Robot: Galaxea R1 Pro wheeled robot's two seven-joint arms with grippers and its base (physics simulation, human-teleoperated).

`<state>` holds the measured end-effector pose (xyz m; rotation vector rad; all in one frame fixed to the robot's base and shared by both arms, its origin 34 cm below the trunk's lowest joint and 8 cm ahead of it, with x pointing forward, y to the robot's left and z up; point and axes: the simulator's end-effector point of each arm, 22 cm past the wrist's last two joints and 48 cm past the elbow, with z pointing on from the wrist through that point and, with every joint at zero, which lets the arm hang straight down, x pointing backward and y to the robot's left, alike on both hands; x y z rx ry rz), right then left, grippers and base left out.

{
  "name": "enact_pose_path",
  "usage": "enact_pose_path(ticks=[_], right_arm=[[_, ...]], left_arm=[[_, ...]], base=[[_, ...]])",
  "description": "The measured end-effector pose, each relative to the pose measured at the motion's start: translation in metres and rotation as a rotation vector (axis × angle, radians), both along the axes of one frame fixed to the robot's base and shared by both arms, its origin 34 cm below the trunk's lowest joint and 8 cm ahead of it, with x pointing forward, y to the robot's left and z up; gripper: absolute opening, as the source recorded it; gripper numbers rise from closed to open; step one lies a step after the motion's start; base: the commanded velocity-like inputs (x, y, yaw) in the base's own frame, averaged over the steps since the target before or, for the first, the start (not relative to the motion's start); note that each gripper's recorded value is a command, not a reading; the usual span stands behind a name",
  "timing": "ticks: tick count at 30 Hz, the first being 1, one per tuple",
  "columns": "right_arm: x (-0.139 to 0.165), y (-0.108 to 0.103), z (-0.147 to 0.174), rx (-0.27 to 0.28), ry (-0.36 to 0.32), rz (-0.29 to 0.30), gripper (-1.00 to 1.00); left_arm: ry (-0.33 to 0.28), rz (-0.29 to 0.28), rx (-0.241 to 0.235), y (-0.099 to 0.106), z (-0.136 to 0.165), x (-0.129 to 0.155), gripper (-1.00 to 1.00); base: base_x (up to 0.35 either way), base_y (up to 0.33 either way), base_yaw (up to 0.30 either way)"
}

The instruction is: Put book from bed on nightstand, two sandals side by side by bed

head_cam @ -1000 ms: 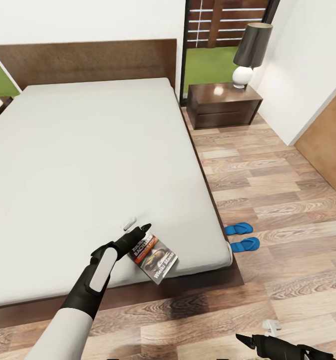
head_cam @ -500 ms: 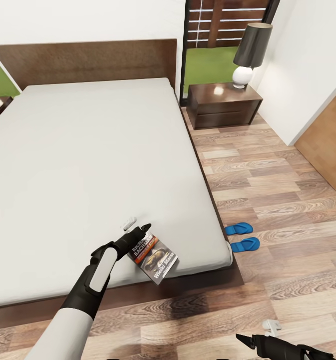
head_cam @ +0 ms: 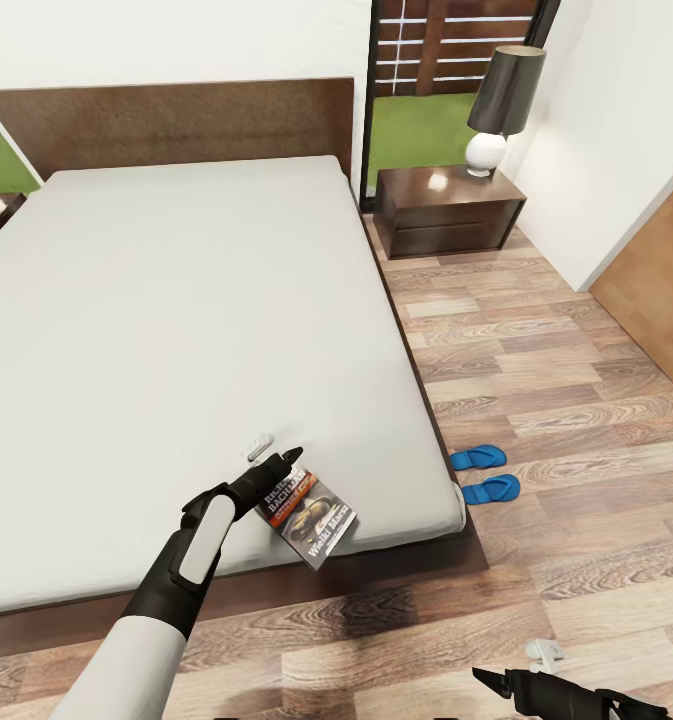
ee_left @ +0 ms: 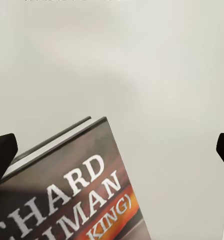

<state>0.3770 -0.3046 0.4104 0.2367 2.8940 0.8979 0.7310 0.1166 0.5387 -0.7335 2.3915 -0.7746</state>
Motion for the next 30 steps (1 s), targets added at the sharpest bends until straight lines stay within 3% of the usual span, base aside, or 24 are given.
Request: enact_pose_path(ticks=[14, 30], right_arm=[[0.0, 0.0, 0.005, -0.001, 0.001, 0.0, 1.0], [0.002, 0.0, 0.033, -0.001, 0.001, 0.0, 1.0]], left_arm=[[0.001, -0.001, 0.0, 0.0, 0.005, 0.0, 1.0], [0.002, -0.002, -0.001, 0.0, 0.033, 0.001, 1.0]], base=[[0.0, 0.0, 0.0], [0.0, 0.0, 0.0]])
